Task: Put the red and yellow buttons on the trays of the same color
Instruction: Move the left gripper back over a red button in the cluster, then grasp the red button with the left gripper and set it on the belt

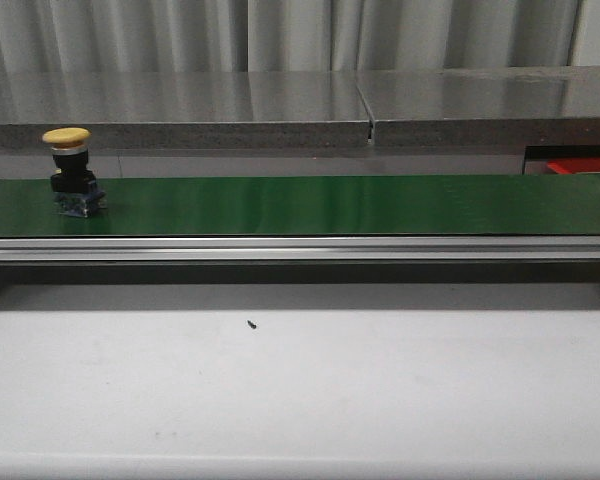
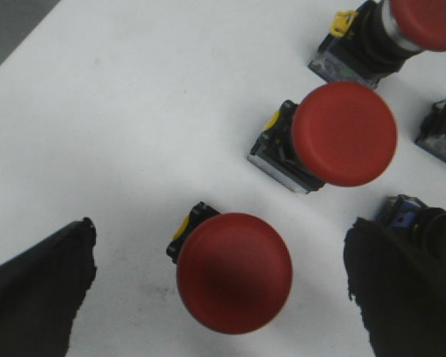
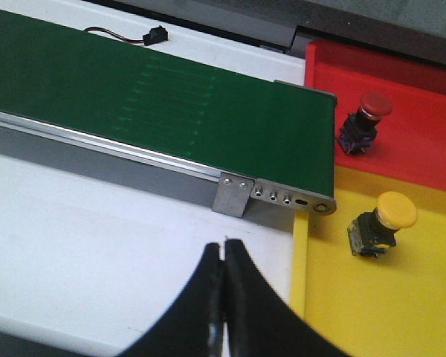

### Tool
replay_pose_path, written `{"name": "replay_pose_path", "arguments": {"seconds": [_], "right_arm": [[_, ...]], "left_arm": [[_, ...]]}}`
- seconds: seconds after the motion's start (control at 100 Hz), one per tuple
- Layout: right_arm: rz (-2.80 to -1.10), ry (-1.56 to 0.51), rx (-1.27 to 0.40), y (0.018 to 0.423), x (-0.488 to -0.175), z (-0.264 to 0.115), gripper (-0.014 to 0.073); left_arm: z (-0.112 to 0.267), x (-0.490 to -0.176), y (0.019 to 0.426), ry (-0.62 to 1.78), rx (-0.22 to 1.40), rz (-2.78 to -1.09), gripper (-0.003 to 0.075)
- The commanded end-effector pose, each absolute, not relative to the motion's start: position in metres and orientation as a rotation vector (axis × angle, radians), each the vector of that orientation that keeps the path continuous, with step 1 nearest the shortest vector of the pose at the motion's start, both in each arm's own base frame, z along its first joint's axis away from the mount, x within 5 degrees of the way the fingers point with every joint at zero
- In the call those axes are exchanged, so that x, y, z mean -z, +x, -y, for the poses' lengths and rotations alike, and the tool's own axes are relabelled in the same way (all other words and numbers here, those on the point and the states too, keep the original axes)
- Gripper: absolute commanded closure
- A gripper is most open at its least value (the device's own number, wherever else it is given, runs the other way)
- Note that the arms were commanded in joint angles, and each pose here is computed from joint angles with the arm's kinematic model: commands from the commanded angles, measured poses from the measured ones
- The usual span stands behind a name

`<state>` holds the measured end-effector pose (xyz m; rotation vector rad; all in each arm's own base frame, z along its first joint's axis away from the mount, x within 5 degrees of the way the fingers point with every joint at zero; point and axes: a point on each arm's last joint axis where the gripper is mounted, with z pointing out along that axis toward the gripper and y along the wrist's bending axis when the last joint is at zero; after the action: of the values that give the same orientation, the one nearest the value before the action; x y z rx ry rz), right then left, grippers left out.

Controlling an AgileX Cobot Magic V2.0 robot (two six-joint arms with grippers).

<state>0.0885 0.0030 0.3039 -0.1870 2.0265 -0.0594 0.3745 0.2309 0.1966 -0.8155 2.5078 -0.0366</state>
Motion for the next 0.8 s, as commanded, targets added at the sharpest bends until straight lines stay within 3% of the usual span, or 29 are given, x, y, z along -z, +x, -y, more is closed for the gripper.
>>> {"name": "replay_pose_path", "arguments": {"seconds": [0.0, 0.13, 0.23, 0.47, 0.56, 0.79], "right_arm": [[-1.941, -0.170, 0.076, 0.091, -0.318, -0.002, 0.0693], [-1.941, -0.170, 0.076, 0.091, -0.318, -0.002, 0.0693], [-1.941, -0.170, 0.076, 0.091, -0.318, -0.002, 0.0693], [-1.941, -0.170, 0.076, 0.091, -0.318, -0.002, 0.0693], [-1.941, -0.170, 0.076, 0.091, -0.318, -0.002, 0.0693], [-1.941, -0.170, 0.076, 0.091, -0.318, -0.002, 0.0693]], "left_arm": [[-0.234, -0.226, 0.378, -0.806, 0.013, -2.394, 0.0092], [-0.235, -0.224, 0.379, -0.807, 0.008, -2.386, 0.0094], [-0.235, -0.224, 0.379, -0.807, 0.008, -2.386, 0.0151], [-0.234, -0.224, 0.379, -0.812, 0.018, -2.390, 0.0523], [-0.233, -0.225, 0.379, -0.824, 0.039, -2.386, 0.0621], [-0.216, -0.273, 0.373, -0.779, 0.098, -2.273, 0.0660]]}}
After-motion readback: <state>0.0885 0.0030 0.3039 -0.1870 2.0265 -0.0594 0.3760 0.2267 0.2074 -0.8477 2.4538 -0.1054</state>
